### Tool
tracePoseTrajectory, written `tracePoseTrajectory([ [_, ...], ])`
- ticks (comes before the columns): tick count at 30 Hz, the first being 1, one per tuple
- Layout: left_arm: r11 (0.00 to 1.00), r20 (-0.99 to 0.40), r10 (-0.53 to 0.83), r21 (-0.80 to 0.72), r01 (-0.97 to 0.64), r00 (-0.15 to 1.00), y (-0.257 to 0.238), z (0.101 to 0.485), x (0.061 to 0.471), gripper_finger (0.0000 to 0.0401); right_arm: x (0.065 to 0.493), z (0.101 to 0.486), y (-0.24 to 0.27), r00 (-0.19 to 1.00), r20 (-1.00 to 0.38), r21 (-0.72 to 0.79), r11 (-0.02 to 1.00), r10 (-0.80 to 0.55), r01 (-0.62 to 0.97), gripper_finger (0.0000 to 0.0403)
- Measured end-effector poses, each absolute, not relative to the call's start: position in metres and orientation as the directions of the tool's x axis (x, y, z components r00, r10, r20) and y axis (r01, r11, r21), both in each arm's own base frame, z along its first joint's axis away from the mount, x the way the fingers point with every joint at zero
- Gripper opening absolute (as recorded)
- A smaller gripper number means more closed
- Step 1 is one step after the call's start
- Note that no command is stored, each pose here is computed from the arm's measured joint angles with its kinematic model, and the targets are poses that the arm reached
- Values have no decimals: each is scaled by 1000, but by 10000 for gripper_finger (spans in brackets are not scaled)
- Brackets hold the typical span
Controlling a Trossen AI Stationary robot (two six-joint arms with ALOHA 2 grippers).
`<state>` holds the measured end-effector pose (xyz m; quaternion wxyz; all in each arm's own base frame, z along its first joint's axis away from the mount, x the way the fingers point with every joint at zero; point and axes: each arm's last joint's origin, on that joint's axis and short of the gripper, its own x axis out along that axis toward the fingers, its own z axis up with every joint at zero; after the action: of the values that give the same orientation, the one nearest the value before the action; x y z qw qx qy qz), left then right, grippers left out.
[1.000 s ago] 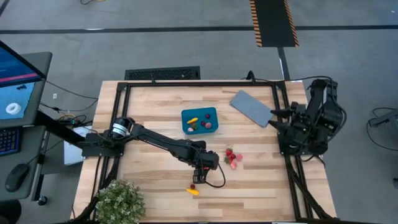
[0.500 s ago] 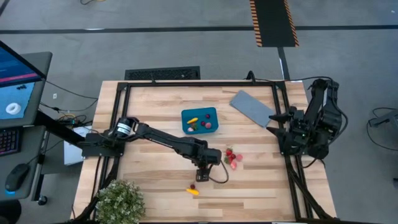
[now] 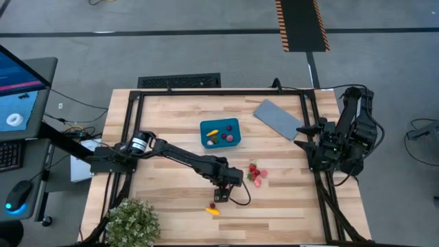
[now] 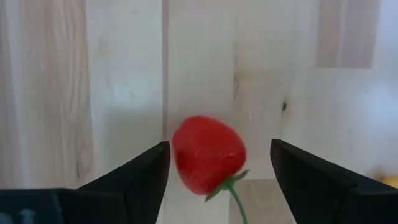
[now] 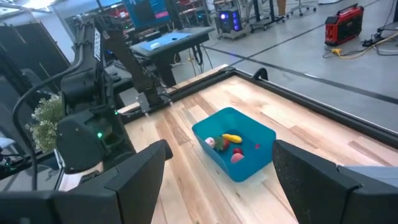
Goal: Pick and placing Produce into tupperware
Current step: Put the red strawberry into the blue bin
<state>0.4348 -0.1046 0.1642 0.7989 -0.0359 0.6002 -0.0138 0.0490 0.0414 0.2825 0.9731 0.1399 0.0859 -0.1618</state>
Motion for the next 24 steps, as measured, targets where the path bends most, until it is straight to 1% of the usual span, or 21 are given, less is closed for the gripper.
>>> tracePoseTrajectory([
  [12,997,-963,-77,-81,-5,260,-106,154,437,265,49,283,42,934,-212,255,906,-287,337,317],
  [15,997,-968,-72,-75,-5,240,-105,150,436,245,49,283,42,934,-212,259,905,-287,336,317],
  [20,997,-966,-73,-76,0,250,-105,151,437,176,49,283,42,934,-213,258,906,-286,336,317],
  [21,997,-965,-73,-76,0,250,-105,151,437,169,49,283,42,934,-213,258,906,-286,336,317],
  [24,997,-962,-76,-78,2,261,-106,151,438,169,49,283,42,934,-218,259,906,-283,335,317],
])
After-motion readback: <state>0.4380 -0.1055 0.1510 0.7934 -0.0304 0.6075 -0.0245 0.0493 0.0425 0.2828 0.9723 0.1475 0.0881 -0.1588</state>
